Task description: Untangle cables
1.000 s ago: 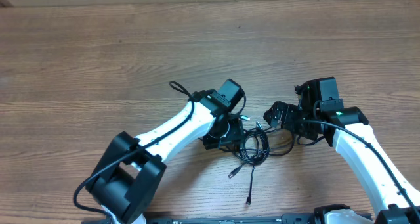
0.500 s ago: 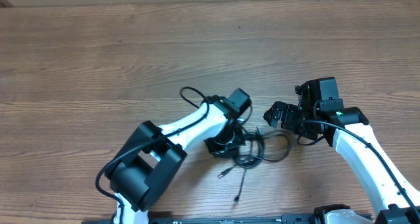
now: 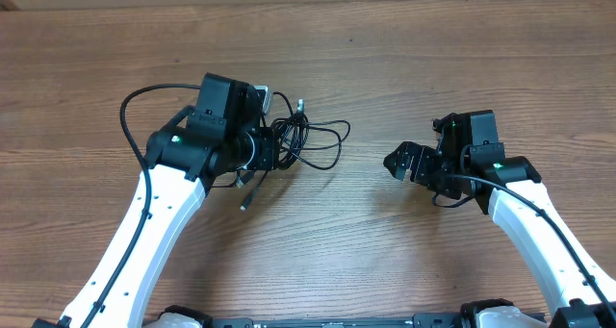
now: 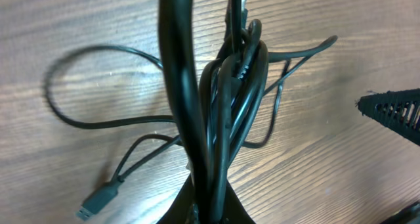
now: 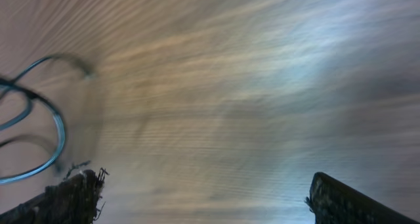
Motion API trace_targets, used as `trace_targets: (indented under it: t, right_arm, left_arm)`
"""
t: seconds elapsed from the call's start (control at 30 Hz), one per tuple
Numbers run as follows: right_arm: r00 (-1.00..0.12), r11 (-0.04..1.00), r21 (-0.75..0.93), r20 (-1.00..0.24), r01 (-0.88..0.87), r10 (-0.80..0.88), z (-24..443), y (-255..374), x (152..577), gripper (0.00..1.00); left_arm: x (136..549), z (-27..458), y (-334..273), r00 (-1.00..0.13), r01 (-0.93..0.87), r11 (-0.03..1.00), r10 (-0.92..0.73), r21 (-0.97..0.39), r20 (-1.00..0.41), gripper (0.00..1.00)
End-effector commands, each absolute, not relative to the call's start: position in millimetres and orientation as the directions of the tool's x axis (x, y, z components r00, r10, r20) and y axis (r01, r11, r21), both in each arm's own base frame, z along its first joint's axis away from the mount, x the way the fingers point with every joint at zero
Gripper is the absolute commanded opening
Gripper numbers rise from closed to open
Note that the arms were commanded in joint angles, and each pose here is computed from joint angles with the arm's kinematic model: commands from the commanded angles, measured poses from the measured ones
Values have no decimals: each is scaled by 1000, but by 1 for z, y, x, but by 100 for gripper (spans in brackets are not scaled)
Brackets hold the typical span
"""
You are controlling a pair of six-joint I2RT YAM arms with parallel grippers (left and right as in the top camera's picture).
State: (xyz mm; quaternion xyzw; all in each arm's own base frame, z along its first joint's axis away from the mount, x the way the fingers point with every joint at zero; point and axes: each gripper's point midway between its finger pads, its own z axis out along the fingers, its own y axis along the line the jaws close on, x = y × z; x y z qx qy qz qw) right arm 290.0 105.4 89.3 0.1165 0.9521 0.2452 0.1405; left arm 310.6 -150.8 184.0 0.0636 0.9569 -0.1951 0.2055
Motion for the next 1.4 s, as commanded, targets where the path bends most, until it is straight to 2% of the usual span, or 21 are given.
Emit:
trace_targets:
  t: [0.0, 0.07, 0.1, 0.13, 0.17, 0.23, 0.3, 0.43, 0.53, 0.63, 0.7, 0.77, 0.9, 1.07, 1.23, 1.3, 1.37]
  right_arm:
    - [-957, 738, 666, -130, 108, 258, 114, 138, 283, 100]
    - [-969, 676, 734, -114, 68, 220, 127, 152, 278, 100]
    - [-973, 651, 758, -115, 43, 199, 132, 157, 276, 95]
    - [-980, 589, 808, -136, -25, 144, 149, 168, 270, 84]
    - [-980, 562, 826, -149, -52, 129, 160, 171, 266, 81]
    - [-974, 552, 828, -192, -94, 123, 180, 171, 261, 81]
    - [-949, 556, 809, -297, -190, 107, 212, 169, 250, 82]
    - [-869, 636, 719, -471, -279, 152, 260, 151, 229, 88]
    - [-757, 697, 631, -624, -342, 194, 293, 132, 201, 100]
    - [-700, 720, 595, -681, -357, 215, 304, 123, 179, 100]
    - [-694, 716, 594, -687, -367, 215, 306, 122, 168, 100]
    - [-705, 698, 607, -678, -381, 205, 306, 126, 161, 100]
    - [-654, 626, 567, -748, -536, 117, 316, 141, 155, 98]
    - [-518, 621, 434, -854, -653, 52, 327, 144, 166, 95]
    - [-446, 617, 384, -893, -687, 60, 339, 147, 195, 93]
    - [-455, 617, 390, -889, -683, 58, 337, 149, 209, 91]
    - [-516, 587, 441, -855, -679, 45, 324, 157, 225, 86]
  left_arm:
    - [310, 197, -154, -827, 399, 876, 215, -272, -520, 4]
    - [311, 200, -158, -800, 450, 854, 255, -262, -543, 4]
    - [311, 202, -162, -789, 473, 839, 267, -270, -553, 4]
    - [309, 205, -167, -774, 509, 811, 282, -290, -567, 4]
    - [307, 209, -173, -759, 542, 778, 291, -318, -582, 4]
    - [305, 216, -178, -749, 570, 736, 283, -366, -599, 4]
    - [304, 226, -182, -749, 586, 681, 249, -438, -614, 4]
    - [304, 246, -179, -748, 602, 587, 177, -541, -640, 4]
    - [307, 256, -163, -765, 569, 596, 130, -567, -631, 4]
    - [294, 273, -160, -771, 564, 585, 118, -583, -626, 4]
    - [276, 294, -167, -713, 651, 499, 144, -572, -686, 4]
    - [255, 315, -173, -644, 731, 417, 159, -540, -748, 4]
    - [238, 328, -176, -626, 754, 368, 150, -544, -765, 4]
    - [226, 340, -183, -640, 759, 256, 129, -598, -757, 4]
    - [214, 353, -188, -643, 764, 156, 108, -626, -758, 4]
    - [212, 356, -188, -645, 764, 132, 103, -632, -758, 4]
    - [212, 356, -188, -644, 764, 134, 104, -631, -758, 4]
